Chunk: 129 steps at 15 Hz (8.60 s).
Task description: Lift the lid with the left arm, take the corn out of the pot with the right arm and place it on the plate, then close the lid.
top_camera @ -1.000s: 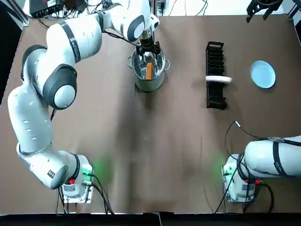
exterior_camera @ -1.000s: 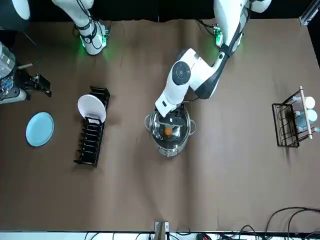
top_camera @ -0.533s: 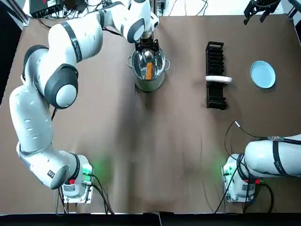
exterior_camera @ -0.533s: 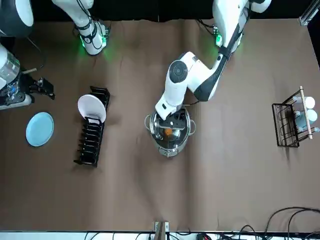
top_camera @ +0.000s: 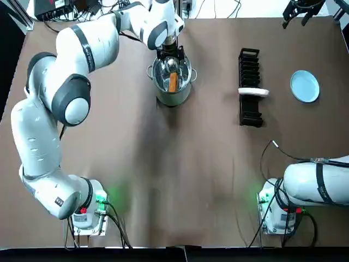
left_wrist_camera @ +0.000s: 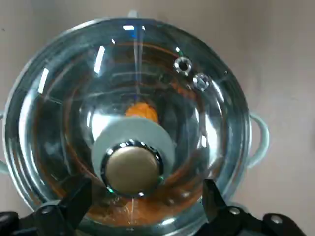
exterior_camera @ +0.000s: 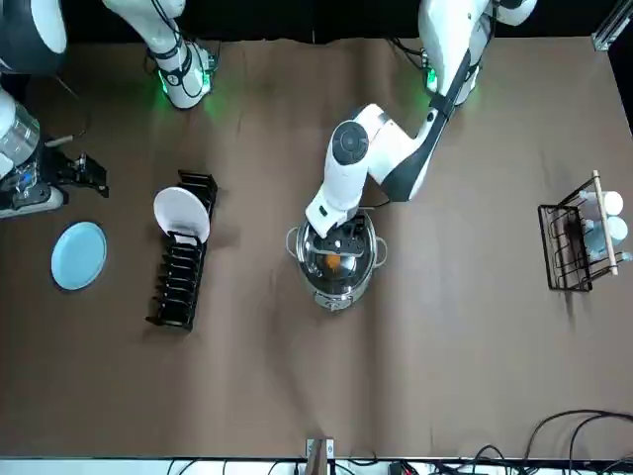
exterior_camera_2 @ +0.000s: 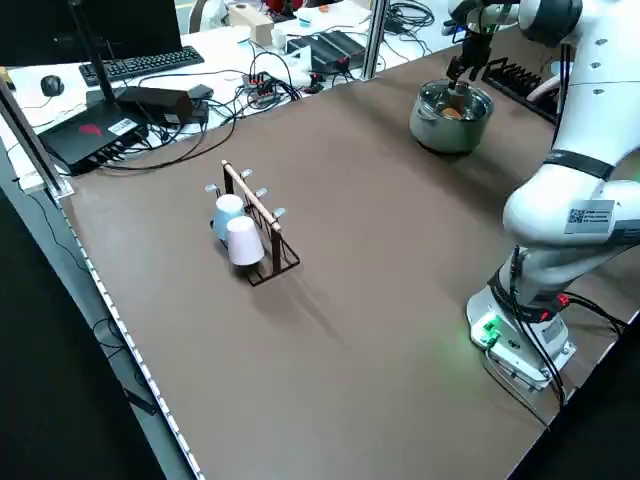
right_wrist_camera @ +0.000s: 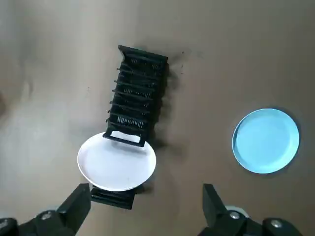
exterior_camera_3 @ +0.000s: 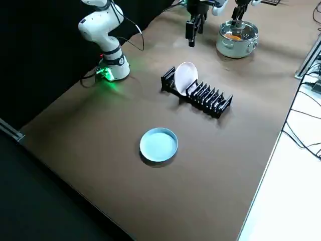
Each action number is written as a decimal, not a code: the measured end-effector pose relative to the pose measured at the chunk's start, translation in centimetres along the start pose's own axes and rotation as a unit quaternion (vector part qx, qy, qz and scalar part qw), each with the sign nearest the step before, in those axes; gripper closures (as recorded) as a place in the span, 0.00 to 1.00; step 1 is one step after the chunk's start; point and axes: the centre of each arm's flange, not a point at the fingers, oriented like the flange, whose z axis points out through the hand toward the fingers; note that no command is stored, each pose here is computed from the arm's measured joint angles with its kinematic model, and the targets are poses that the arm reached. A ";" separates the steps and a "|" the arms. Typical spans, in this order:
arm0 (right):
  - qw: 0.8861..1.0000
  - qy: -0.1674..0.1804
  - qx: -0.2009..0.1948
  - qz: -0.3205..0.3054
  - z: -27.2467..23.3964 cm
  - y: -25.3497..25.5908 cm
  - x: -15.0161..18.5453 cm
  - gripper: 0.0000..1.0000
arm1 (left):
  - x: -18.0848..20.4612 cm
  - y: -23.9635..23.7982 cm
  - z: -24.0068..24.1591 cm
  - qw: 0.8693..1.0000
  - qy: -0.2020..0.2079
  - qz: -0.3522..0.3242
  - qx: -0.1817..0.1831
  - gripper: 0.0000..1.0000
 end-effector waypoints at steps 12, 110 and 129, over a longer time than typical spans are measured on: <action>1.000 -0.016 0.003 -0.020 1.6 -1.6 0.8 0.00 | 0.2 -0.2 -0.2 1.000 0.005 0.005 0.010 0.50; 0.996 0.046 0.053 0.045 33.0 -57.1 4.1 0.46 | 10.4 -40.8 -14.1 0.983 -0.081 -0.161 0.029 0.50; 0.996 0.057 0.052 0.050 26.4 -56.7 5.0 0.59 | 9.7 -32.3 -14.7 0.982 -0.084 -0.169 0.000 0.50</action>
